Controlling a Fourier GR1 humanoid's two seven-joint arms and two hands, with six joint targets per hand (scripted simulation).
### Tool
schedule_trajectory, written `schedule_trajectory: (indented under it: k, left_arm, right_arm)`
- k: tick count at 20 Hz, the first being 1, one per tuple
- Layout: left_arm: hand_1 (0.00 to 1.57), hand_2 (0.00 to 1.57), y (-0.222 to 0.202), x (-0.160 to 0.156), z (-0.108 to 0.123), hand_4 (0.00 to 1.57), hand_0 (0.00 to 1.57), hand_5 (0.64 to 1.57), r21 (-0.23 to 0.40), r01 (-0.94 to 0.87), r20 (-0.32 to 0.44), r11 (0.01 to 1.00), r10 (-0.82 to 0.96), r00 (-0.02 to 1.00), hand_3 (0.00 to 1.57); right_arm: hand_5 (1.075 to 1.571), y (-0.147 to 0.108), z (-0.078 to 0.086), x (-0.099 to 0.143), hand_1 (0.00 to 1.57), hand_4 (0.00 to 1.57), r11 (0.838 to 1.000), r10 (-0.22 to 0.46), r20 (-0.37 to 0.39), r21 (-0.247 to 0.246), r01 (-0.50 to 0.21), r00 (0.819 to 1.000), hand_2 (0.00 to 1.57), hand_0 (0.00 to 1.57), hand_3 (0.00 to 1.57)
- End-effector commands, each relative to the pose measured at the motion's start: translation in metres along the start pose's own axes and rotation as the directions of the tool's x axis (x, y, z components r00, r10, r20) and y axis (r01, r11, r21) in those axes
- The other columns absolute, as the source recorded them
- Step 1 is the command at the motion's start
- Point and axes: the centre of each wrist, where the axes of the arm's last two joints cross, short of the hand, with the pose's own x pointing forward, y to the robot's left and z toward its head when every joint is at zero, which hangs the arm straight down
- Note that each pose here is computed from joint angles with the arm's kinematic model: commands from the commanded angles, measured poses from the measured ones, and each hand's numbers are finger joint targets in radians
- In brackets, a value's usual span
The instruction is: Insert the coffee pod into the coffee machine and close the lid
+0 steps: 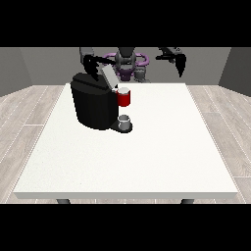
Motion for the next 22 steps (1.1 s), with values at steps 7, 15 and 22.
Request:
schedule_trajectory:
  k: [7, 15, 22]
  left_arm:
    - [0.0, 0.0, 0.004, 0.004, 0.0, 0.0, 0.0, 1.571, 0.025, 0.039, 0.047, 0.999, -0.04, 0.998, 0.0]
    - [0.0, 0.0, 0.0, -0.009, 0.01, 0.0, 0.0, 1.571, 0.024, 0.014, 0.015, 1.0, -0.014, 1.0, 0.0]
    - [0.0, 0.0, 0.0, 0.002, 0.004, 0.13, 0.0, 1.571, 0.033, 0.019, 0.024, 0.999, -0.02, 1.0, 0.0]
  right_arm:
    - [1.571, 0.026, -0.019, 0.01, 0.0, 0.0, 0.999, 0.018, 0.058, 0.035, -0.02, 0.998, 0.0, 0.0, 0.0]
    - [1.571, 0.044, -0.026, 0.016, 0.0, 0.0, 0.997, 0.025, 0.055, 0.066, -0.029, 0.998, 0.0, 0.0, 0.0]
    - [1.571, 0.042, -0.043, 0.036, 0.0, 0.21, 0.993, 0.075, 0.07, 0.083, -0.08, 0.995, 0.0, 0.0, 0.0]
